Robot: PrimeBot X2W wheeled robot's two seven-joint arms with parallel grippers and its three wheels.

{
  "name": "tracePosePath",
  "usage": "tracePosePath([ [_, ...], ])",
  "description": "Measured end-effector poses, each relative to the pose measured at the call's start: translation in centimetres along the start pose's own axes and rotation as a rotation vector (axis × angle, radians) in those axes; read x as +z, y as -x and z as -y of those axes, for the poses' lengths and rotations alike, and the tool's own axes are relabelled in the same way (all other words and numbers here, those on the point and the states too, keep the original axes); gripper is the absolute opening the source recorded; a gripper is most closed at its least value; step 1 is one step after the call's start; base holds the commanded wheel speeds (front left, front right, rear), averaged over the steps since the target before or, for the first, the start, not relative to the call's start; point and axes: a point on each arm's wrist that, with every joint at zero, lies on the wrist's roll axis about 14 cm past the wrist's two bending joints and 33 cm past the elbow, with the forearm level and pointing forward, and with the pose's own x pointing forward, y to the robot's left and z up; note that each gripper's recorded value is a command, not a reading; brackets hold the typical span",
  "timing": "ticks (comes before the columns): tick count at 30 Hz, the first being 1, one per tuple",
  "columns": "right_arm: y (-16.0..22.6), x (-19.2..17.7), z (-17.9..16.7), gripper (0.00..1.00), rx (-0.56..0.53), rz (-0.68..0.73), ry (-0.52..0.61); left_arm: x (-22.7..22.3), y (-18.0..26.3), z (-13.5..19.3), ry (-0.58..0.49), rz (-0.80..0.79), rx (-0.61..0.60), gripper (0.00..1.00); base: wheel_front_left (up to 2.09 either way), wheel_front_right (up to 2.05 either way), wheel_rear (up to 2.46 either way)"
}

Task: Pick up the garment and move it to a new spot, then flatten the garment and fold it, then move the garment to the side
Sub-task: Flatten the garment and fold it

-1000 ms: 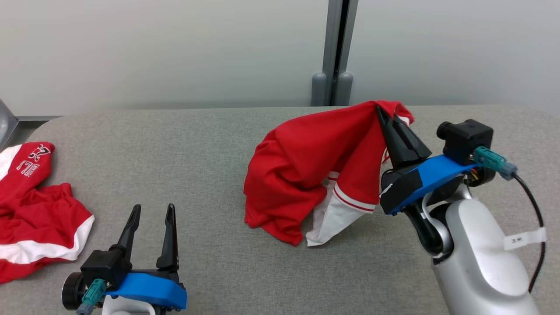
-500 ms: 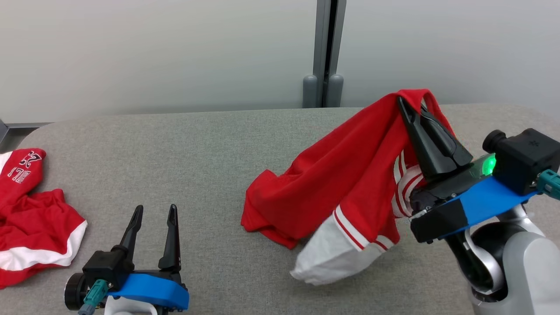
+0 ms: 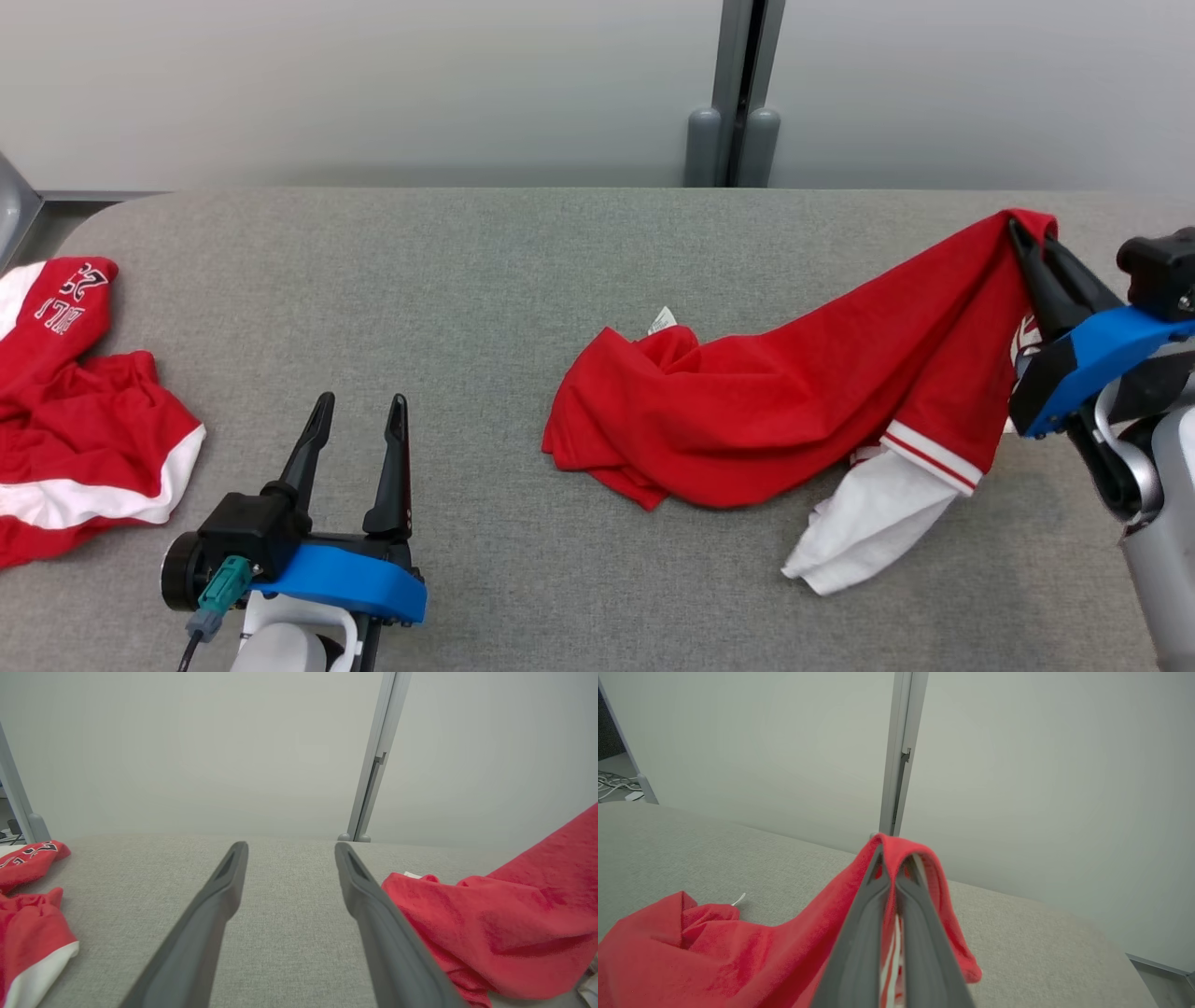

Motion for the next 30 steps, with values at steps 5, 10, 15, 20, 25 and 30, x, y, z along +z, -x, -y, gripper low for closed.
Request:
tracePosePath([
  [5,-3.1,-0.4,0.8,0.00,-0.007,0.011,0.003,-0.3,-0.2,-0.7,-0.005,-0.010,0.016,1.00,0.00,0.00,0.00],
  [10,-6.6,2.9,-1.9,0.00,0.076,0.137,0.033,-0.5,-0.4,-1.2,-0.013,-0.018,0.027,1.00,0.00,0.00,0.00],
  [15,-8.8,3.5,-4.3,0.00,0.151,0.163,0.076,-0.6,-0.4,-1.7,-0.015,-0.024,0.041,1.00,0.00,0.00,0.00],
  [20,-9.4,-0.7,-2.4,1.00,0.098,0.035,0.016,-1.1,-0.2,-1.7,-0.006,-0.039,0.046,1.00,0.00,0.00,0.00],
  [25,-8.7,-4.2,0.3,1.00,0.008,-0.079,-0.057,-1.3,-0.4,-1.7,-0.004,-0.043,0.044,1.00,0.00,0.00,0.00],
  [30,-7.2,-6.3,2.0,1.00,-0.054,-0.183,-0.120,-0.9,-0.5,-1.4,-0.002,-0.032,0.034,1.00,0.00,0.00,0.00],
])
